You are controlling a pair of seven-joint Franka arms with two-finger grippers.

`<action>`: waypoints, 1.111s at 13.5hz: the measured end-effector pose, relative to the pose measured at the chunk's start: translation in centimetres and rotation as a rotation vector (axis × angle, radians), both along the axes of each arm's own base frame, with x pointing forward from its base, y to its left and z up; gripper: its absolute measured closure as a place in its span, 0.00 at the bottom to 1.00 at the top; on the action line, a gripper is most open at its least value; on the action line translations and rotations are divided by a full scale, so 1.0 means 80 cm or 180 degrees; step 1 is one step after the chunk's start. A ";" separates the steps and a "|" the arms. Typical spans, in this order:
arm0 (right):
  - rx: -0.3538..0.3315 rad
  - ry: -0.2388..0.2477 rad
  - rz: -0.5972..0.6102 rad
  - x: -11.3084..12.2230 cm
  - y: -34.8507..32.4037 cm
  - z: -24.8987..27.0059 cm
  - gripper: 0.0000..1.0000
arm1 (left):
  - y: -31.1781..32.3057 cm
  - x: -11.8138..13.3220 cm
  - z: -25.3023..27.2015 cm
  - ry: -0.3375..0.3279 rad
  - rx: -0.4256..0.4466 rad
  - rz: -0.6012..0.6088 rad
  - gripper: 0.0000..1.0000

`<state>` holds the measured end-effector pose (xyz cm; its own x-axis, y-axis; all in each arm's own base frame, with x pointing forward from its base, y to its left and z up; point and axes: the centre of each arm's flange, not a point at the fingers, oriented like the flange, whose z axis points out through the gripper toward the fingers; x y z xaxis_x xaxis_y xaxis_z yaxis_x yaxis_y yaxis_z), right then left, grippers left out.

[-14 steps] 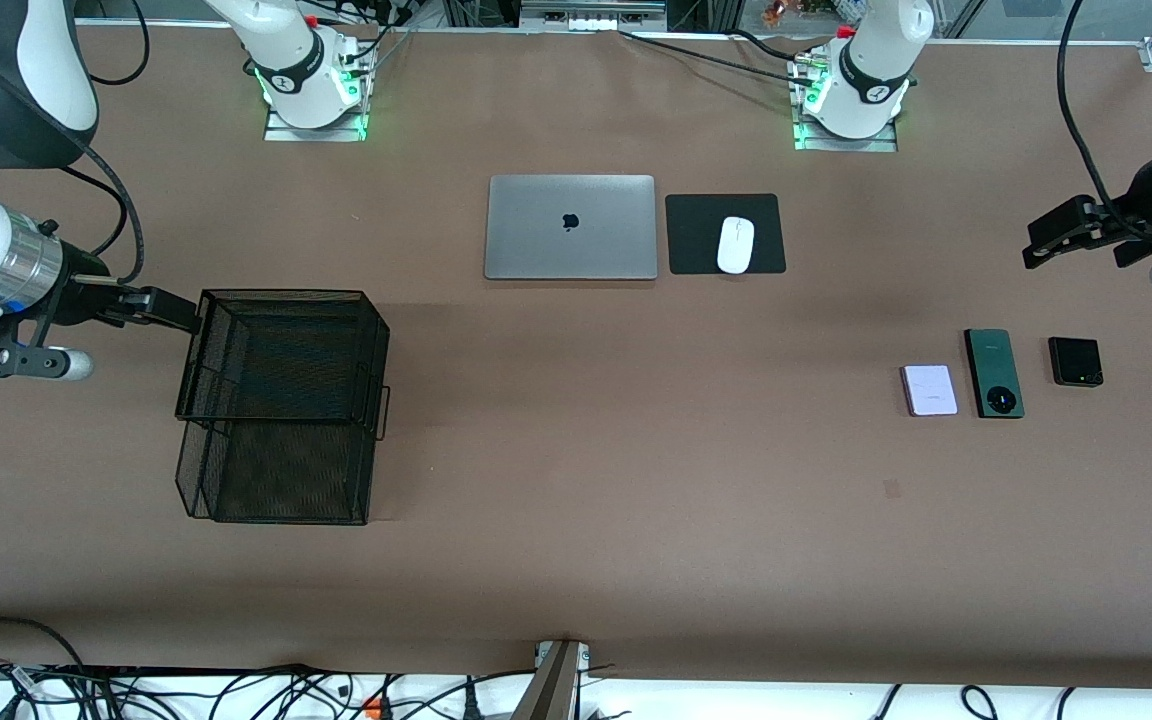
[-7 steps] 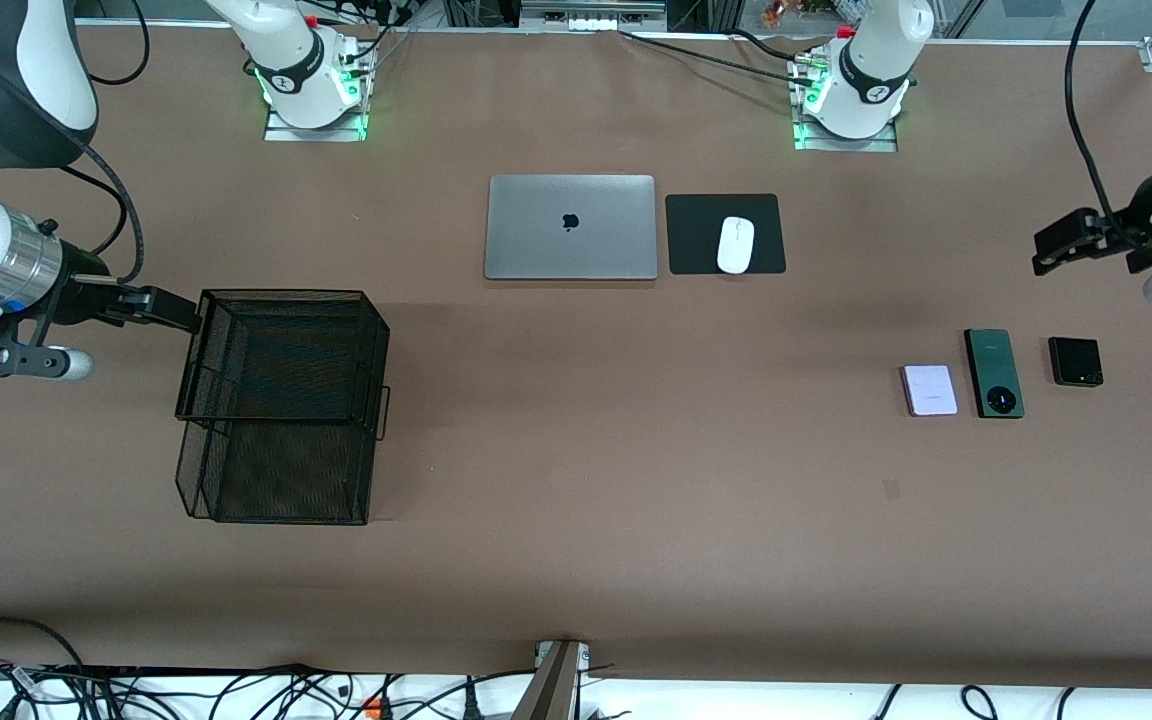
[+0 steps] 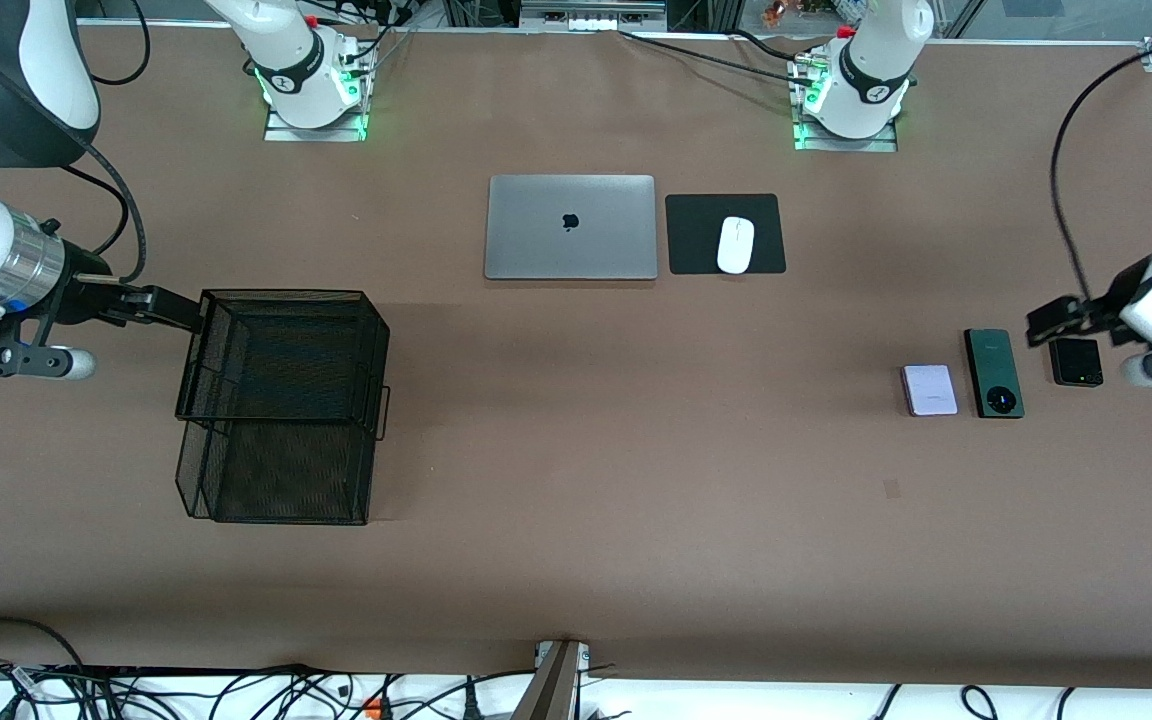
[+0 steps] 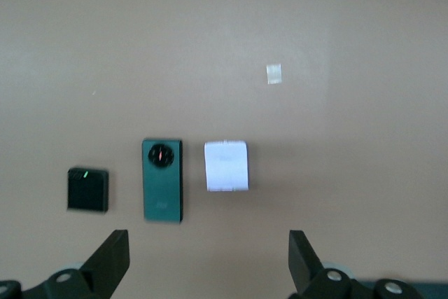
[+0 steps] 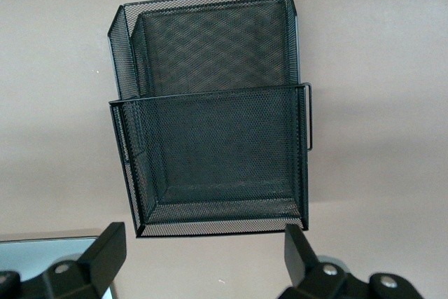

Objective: Place phones with both arms
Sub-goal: 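Reach the left gripper down to the white HUAWEI phone, then grasp the white phone with the left gripper and lift it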

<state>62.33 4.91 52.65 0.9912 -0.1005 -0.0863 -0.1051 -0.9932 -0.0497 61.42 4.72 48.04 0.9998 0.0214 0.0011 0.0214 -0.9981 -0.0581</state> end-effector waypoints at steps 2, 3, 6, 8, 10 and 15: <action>0.0000 0.0003 0.0000 0.000 0.000 -0.001 0.00 | 0.006 -0.003 -0.059 -0.0175 -0.0002 -0.0034 0.00; 0.0000 0.0006 0.0001 0.000 0.000 -0.002 0.00 | 0.012 -0.009 -0.089 -0.0229 -0.0005 -0.0062 0.00; 0.0005 0.0003 0.0031 0.003 0.008 -0.012 0.00 | 0.029 -0.019 -0.151 -0.0249 -0.0018 -0.0056 0.00; 0.0007 -0.0010 0.0064 0.003 0.017 -0.013 0.00 | 0.029 -0.018 -0.188 -0.0293 -0.0030 -0.0063 0.00; 0.0007 -0.0013 0.0073 0.003 0.019 -0.013 0.00 | 0.028 -0.023 -0.234 -0.0332 -0.0048 -0.0060 0.00; 0.0007 -0.0016 0.0073 0.003 0.019 -0.013 0.00 | 0.029 -0.041 -0.322 -0.0348 -0.0098 0.0115 0.00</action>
